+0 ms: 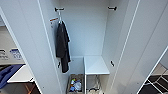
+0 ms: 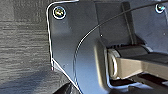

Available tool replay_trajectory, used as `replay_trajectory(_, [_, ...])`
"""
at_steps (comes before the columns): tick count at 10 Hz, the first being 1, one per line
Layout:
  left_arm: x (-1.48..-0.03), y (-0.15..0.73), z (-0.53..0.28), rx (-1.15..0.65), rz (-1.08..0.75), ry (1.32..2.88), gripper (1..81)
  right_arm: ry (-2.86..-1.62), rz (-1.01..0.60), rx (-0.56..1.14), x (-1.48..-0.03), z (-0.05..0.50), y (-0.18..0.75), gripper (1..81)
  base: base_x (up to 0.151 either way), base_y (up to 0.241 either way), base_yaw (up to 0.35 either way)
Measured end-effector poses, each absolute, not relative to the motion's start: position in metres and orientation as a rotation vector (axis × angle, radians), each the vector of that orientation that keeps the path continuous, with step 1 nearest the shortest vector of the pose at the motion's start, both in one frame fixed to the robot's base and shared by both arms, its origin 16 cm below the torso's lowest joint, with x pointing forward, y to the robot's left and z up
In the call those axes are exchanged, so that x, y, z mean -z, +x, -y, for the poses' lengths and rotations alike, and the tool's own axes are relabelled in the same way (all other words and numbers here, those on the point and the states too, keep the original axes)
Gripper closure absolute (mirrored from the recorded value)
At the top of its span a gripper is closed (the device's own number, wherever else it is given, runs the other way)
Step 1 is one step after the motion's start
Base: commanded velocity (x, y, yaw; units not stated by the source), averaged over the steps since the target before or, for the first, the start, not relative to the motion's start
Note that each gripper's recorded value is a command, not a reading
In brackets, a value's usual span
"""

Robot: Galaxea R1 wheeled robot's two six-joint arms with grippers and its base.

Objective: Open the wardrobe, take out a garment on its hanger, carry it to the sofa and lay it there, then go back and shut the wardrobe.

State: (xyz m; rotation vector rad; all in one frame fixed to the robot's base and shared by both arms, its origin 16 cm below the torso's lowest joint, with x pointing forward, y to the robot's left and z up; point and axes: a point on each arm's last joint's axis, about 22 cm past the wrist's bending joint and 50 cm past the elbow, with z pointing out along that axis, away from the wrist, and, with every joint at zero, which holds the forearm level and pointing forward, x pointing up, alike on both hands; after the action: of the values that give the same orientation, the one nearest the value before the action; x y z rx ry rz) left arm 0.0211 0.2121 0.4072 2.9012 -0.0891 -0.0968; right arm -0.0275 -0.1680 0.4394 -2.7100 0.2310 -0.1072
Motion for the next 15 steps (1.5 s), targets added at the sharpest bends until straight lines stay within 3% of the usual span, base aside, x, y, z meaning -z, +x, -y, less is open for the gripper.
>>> replay_trajectory(3, [-0.412,0.078,-0.217,-0.028,0.108,2.854,1.0,-2.71,-0.232,0.146,-0.461,0.243,-0.012,1.0,0.0,0.0,0.0])
replay_trajectory(6, [-0.435,0.088,-0.22,-0.035,0.148,2.745,1.0,-2.769,-0.268,0.144,-0.478,0.321,-0.015,1.0,0.0,0.0,0.0])
replay_trajectory(11, [-0.514,0.147,-0.343,-0.182,0.167,2.721,1.0,-2.854,-0.43,0.331,-0.523,0.453,0.085,1.0,0.0,0.0,0.0])
replay_trajectory(15, [-0.576,0.205,-0.448,-0.311,-0.015,2.799,1.0,-2.869,-0.546,0.486,-0.56,0.517,0.159,1.0,0.0,0.0,0.0])
